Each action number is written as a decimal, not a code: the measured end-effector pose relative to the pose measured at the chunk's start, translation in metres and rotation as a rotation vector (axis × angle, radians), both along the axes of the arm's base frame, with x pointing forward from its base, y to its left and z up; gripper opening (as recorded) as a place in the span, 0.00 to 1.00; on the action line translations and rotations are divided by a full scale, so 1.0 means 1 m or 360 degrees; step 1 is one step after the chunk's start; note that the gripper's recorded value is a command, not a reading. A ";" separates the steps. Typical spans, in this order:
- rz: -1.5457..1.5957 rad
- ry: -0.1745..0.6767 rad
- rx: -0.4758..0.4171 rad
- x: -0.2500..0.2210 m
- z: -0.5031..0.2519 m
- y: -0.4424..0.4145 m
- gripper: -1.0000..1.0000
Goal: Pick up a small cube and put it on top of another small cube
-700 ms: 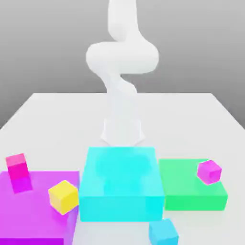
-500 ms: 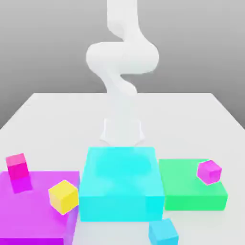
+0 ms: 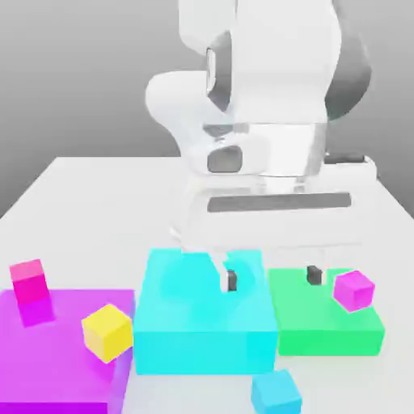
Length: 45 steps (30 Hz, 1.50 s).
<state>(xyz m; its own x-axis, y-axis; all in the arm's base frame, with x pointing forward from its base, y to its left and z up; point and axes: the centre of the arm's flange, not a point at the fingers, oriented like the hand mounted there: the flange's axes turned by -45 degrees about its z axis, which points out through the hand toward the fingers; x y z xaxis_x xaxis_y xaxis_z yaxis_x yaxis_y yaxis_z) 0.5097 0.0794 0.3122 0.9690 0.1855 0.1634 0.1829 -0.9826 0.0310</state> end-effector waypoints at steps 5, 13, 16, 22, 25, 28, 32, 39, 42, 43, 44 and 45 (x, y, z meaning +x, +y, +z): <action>0.0062 0.0214 -0.0006 -0.015 -0.092 0.014 0.50; 0.0077 0.0265 -0.0006 -0.020 -0.174 0.017 0.00; 0.0077 0.0265 -0.0006 -0.020 -0.174 0.017 0.00; 0.0077 0.0265 -0.0005 -0.020 -0.130 0.017 0.00; 0.0276 0.0265 -0.0026 -0.037 -0.097 0.045 0.00; 0.0578 0.0263 -0.0055 -0.068 -0.070 0.084 0.00; 0.1055 0.0257 -0.0096 -0.125 -0.038 0.144 0.00; 0.1518 0.0247 -0.0127 -0.184 -0.032 0.170 0.00; 0.1529 0.0247 -0.0129 -0.186 -0.066 0.170 1.00; 0.1529 0.0247 -0.0129 -0.186 -0.066 0.170 1.00; 0.1529 0.0247 -0.0129 -0.186 -0.066 0.170 1.00; 0.1529 0.0247 -0.0129 -0.186 -0.066 0.170 1.00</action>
